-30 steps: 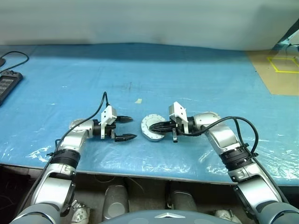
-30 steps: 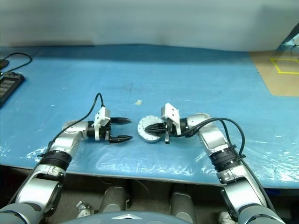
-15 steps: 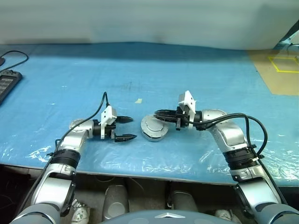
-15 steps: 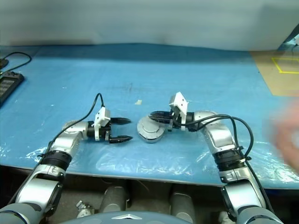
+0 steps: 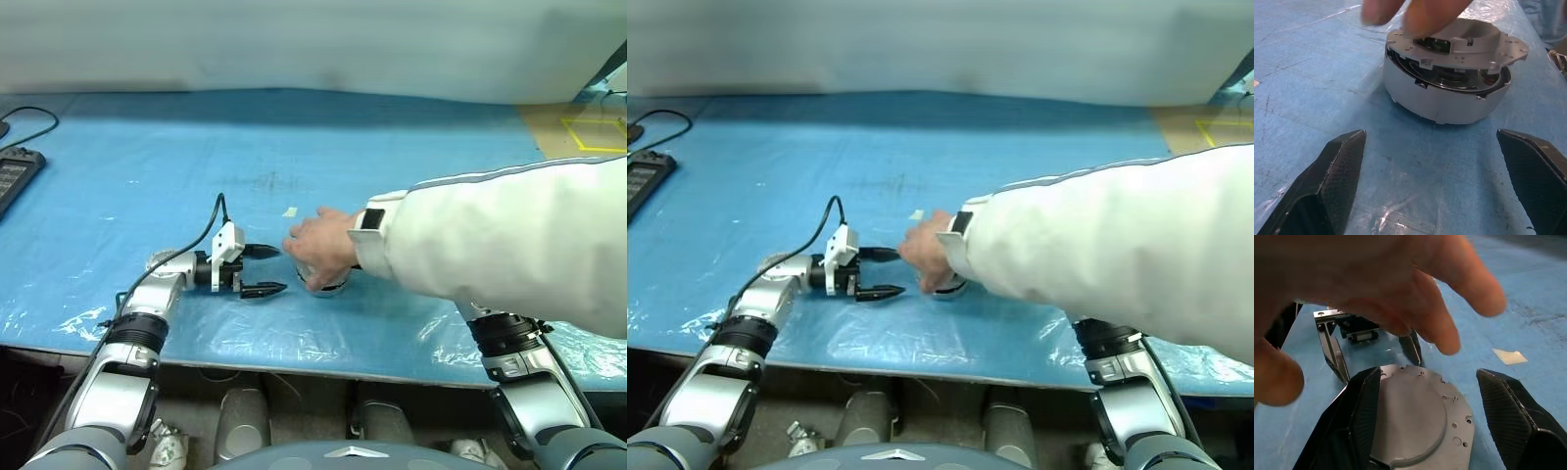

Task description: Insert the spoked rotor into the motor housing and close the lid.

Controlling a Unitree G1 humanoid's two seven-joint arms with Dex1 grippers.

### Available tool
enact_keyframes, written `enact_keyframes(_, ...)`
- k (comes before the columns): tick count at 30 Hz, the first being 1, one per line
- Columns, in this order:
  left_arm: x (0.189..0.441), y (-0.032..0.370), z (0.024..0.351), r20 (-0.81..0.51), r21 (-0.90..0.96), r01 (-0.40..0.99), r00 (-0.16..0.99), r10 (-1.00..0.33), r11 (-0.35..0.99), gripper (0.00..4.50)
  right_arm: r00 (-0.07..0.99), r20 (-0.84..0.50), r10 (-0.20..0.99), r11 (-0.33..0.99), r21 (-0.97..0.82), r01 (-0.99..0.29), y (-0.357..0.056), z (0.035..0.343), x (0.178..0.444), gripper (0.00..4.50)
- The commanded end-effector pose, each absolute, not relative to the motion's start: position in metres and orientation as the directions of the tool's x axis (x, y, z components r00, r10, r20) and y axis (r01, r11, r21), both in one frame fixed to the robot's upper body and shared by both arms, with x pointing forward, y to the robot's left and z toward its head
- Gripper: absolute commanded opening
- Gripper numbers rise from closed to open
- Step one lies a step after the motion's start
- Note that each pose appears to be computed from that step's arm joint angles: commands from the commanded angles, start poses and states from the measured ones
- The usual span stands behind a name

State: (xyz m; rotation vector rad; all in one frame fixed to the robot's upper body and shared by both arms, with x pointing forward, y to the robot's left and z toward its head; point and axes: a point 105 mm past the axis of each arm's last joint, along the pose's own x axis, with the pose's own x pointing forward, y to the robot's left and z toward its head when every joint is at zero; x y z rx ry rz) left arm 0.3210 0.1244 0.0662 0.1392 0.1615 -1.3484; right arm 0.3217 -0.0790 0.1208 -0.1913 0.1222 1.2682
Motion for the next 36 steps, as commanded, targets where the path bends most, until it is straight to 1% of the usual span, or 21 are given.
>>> enact_keyframes(1, 0.322, 0.127, 0.072, -0.182, 0.030, 0.975, 0.224, -0.958, 0.222, 4.50, 0.291, -0.174, 0.941, 0.273, -0.120, -0.954, -0.078, 0.131, 0.322, 3.32)
enact_keyframes(5, 0.322, 0.127, 0.072, -0.182, 0.029, 0.975, 0.223, -0.958, 0.222, 4.50, 0.306, -0.172, 0.936, 0.287, -0.126, -0.950, -0.080, 0.132, 0.325, 3.32)
enact_keyframes(9, 0.323, 0.127, 0.072, -0.183, 0.030, 0.975, 0.224, -0.957, 0.222, 4.50, 0.376, -0.160, 0.913, 0.355, -0.147, -0.923, -0.090, 0.136, 0.337, 3.32)
enact_keyframes(13, 0.322, 0.127, 0.072, -0.185, 0.029, 0.975, 0.222, -0.957, 0.221, 4.50, 0.504, -0.155, 0.850, 0.478, -0.177, -0.860, -0.116, 0.141, 0.360, 3.32)
enact_keyframes(15, 0.322, 0.127, 0.071, -0.185, 0.029, 0.975, 0.222, -0.957, 0.220, 4.50, 0.544, -0.152, 0.825, 0.516, -0.186, -0.836, -0.125, 0.143, 0.367, 3.32)
enact_keyframes(18, 0.322, 0.127, 0.071, -0.186, 0.028, 0.975, 0.221, -0.957, 0.219, 4.50, 0.645, -0.137, 0.752, 0.616, -0.203, -0.761, -0.150, 0.148, 0.382, 3.32)
enact_keyframes(20, 0.323, 0.126, 0.071, -0.186, 0.027, 0.975, 0.220, -0.958, 0.219, 4.50, 0.685, -0.127, 0.718, 0.656, -0.205, -0.726, -0.161, 0.150, 0.388, 3.32)
enact_keyframes(28, 0.323, 0.125, 0.070, -0.187, 0.027, 0.976, 0.217, -0.958, 0.216, 4.50, 0.718, -0.110, 0.687, 0.708, -0.125, -0.696, -0.179, 0.145, 0.389, 3.32)
enact_keyframes(32, 0.324, 0.125, 0.070, -0.187, 0.031, 0.976, 0.218, -0.958, 0.216, 4.50, 0.734, -0.130, 0.666, 0.724, -0.123, -0.679, -0.184, 0.138, 0.389, 3.32)
enact_keyframes(36, 0.323, 0.126, 0.070, -0.186, 0.032, 0.976, 0.219, -0.958, 0.217, 4.50, 0.725, -0.124, 0.677, 0.715, -0.120, -0.688, -0.180, 0.138, 0.388, 3.32)
